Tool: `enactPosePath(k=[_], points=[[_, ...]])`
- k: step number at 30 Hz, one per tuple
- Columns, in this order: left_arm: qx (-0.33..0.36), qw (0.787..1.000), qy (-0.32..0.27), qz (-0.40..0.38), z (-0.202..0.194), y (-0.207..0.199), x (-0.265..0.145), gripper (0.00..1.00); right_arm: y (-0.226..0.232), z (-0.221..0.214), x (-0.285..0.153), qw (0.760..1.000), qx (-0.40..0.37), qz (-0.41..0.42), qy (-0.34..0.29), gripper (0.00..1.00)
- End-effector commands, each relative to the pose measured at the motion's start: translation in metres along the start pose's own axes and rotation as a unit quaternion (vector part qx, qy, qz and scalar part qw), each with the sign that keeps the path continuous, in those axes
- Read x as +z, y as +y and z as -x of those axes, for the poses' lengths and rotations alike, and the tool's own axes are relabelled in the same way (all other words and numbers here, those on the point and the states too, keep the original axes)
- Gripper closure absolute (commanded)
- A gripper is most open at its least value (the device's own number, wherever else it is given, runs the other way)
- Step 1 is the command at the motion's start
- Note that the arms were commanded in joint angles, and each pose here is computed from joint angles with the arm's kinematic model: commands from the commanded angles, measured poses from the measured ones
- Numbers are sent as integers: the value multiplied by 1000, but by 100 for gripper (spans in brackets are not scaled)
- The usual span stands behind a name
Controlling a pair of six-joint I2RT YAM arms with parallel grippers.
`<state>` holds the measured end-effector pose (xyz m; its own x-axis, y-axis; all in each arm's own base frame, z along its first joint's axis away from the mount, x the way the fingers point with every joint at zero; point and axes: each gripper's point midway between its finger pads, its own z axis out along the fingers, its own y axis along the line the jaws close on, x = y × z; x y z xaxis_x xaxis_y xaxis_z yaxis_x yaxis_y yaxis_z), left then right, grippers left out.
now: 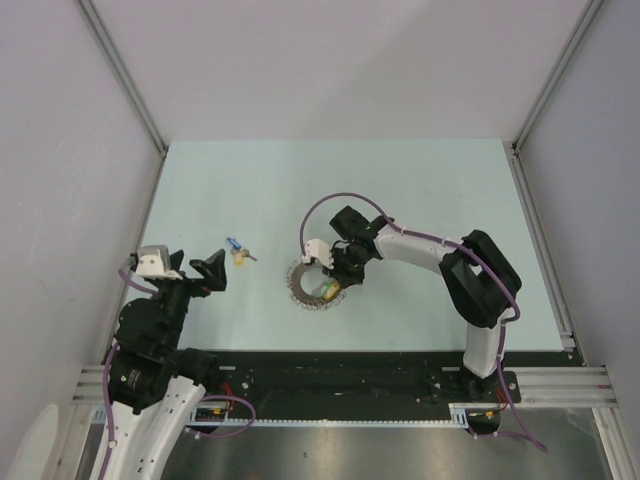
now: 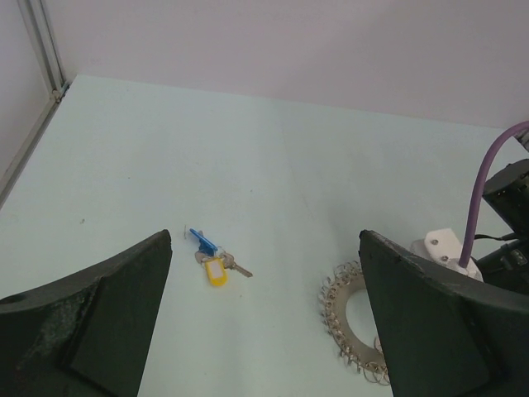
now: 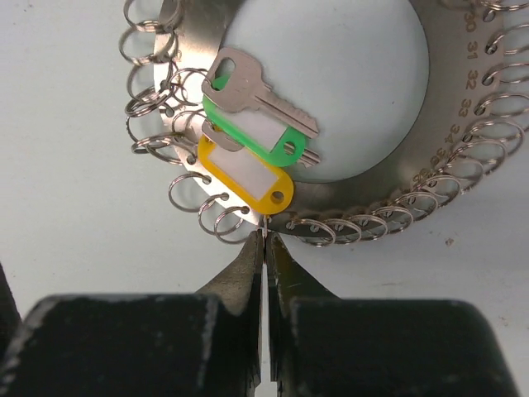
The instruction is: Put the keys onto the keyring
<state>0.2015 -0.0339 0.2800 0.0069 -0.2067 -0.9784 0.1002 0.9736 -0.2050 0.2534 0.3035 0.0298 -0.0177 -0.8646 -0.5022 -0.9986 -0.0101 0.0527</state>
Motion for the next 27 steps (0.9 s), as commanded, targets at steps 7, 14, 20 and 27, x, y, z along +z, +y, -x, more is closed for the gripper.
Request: enactPosePath(k=[7, 14, 20, 27], points=[[22, 993, 22, -113, -6, -41, 12, 0, -6, 72, -88, 988, 19, -87, -123, 100], [27, 967, 90, -236, -5, -93, 29, 0, -16, 108, -142, 955, 32, -184, -231, 100], [18, 930, 135, -341, 9, -140, 46, 0, -10, 131, -187, 910, 47, -232, -342, 100], [41, 885, 120, -447, 32, -189, 55, 0, 10, 144, -223, 870, 46, -179, -457, 100]])
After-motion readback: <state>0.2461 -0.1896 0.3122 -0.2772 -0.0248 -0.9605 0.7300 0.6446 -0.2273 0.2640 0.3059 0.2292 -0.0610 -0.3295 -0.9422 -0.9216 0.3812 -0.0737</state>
